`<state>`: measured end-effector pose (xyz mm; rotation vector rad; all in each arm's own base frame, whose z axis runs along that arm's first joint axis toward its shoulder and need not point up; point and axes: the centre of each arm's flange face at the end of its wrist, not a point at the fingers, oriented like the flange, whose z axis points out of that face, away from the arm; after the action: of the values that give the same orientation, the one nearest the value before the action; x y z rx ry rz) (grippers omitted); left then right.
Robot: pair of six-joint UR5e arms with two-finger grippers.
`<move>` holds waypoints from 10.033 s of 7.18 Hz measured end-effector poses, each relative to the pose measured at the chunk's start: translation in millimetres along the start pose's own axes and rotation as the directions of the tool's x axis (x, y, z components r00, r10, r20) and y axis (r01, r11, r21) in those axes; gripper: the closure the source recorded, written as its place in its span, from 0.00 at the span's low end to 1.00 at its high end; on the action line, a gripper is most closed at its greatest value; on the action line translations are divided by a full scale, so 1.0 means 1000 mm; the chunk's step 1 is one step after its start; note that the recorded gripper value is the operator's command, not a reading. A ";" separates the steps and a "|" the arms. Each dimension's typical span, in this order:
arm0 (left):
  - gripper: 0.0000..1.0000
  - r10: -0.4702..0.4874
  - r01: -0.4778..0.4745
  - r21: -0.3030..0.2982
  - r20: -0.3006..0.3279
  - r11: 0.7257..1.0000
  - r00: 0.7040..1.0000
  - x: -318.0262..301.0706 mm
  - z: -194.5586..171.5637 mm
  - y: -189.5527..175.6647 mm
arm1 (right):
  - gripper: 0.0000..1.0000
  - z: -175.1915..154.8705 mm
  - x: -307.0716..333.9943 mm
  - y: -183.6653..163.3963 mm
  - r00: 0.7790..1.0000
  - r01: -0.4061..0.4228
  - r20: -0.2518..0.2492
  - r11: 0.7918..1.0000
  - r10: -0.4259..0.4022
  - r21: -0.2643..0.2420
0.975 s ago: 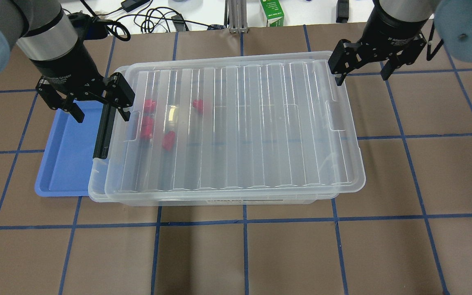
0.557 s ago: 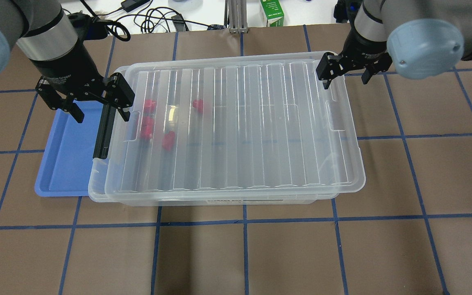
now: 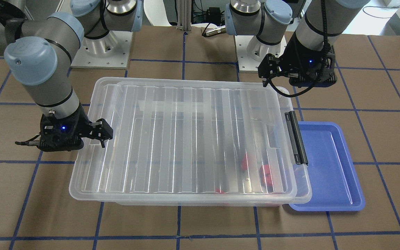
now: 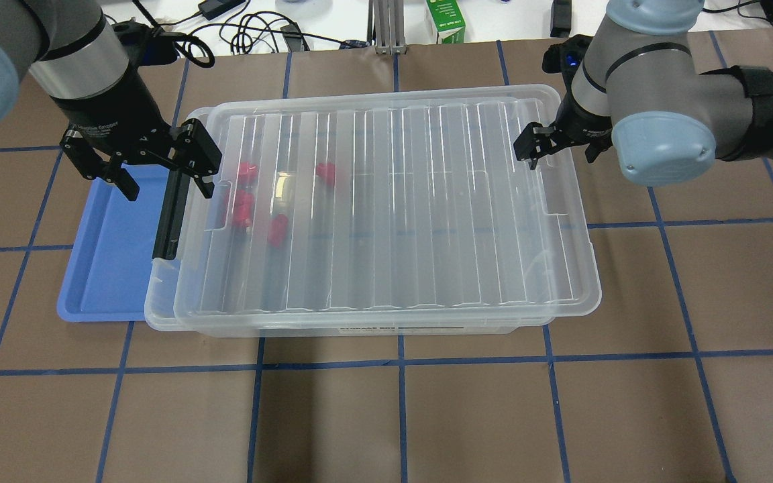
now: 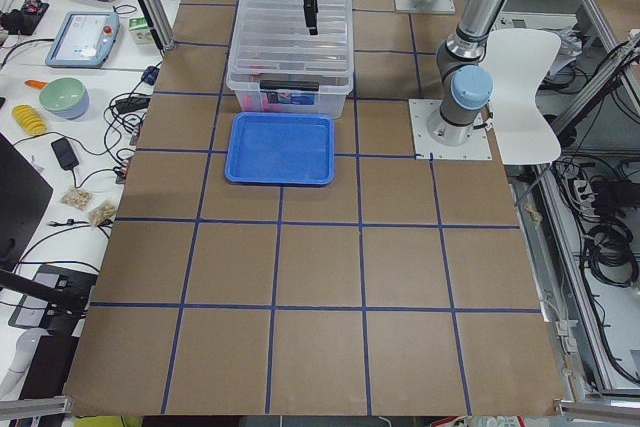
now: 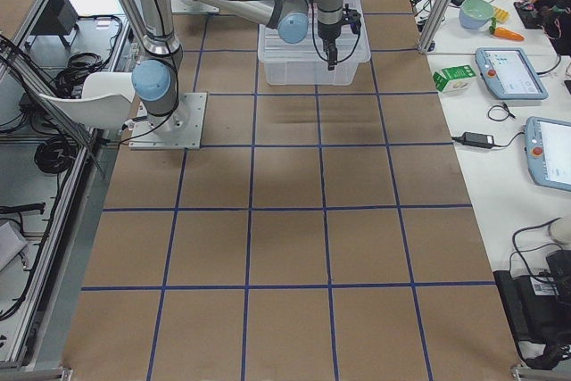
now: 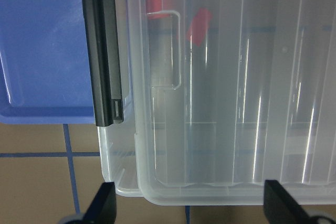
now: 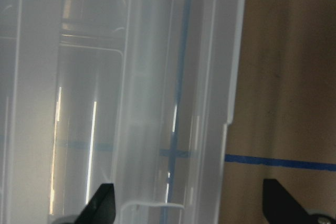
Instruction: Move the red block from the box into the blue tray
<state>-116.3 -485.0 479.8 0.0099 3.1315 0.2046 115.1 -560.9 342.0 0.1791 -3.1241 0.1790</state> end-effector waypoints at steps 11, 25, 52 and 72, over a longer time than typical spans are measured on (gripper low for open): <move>0.00 -0.042 0.042 -0.001 -0.006 0.999 0.999 -0.021 0.002 -0.007 | 0.01 -0.009 0.115 0.004 0.989 0.144 -0.027 0.990 -0.144 0.003; 0.25 0.210 -0.210 0.048 -0.001 0.977 0.978 0.005 0.104 -0.056 | 0.02 -0.050 0.209 0.030 0.992 0.110 -0.063 0.993 -0.112 -0.038; 1.00 0.345 -0.345 0.080 0.016 0.935 0.939 0.028 0.225 -0.120 | 0.00 -0.175 -0.026 -0.003 0.993 -0.117 -0.032 0.992 0.116 -0.035; 0.00 -0.092 0.091 -0.032 -0.051 0.995 0.994 -0.233 0.269 -0.167 | 0.00 -0.037 0.251 0.073 0.998 0.009 -0.067 0.998 -0.013 -0.068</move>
<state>116.3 -617.4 191.7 -0.1409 3.1712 0.2537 -142.8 -513.2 373.5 0.1857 -3.0560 0.0774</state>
